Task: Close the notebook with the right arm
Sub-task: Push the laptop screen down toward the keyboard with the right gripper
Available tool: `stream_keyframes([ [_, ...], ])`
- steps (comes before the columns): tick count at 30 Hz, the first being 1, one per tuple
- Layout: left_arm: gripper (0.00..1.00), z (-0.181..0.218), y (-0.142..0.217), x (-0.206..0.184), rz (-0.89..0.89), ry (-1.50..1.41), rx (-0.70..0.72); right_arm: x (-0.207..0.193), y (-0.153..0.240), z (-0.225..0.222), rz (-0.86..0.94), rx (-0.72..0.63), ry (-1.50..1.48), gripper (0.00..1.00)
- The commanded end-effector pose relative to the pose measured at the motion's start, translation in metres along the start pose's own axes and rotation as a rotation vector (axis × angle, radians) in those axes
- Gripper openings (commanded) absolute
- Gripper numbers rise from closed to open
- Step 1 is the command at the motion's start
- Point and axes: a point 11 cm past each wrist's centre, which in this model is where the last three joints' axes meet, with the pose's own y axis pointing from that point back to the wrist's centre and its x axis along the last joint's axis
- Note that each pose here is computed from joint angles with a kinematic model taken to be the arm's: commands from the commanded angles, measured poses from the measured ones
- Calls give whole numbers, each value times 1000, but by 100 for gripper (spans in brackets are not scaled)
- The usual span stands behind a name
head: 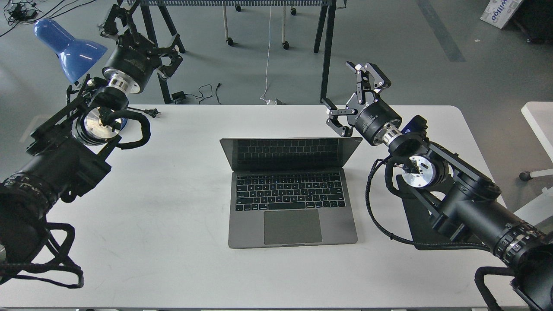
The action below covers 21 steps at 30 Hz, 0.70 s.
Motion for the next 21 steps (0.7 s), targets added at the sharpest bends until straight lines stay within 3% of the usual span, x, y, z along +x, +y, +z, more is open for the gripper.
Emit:
stream_keyframes([
  [1,100,0,0,0,1,0,0,-2,13,14,-8,-23,-15,100],
  [13,100,1,0,0,0,-1,-1,8,66,34,-17,-96,-13,100],
  [21,100,0,0,0,1,0,0,10,79,55,-11,-155,-14,100],
])
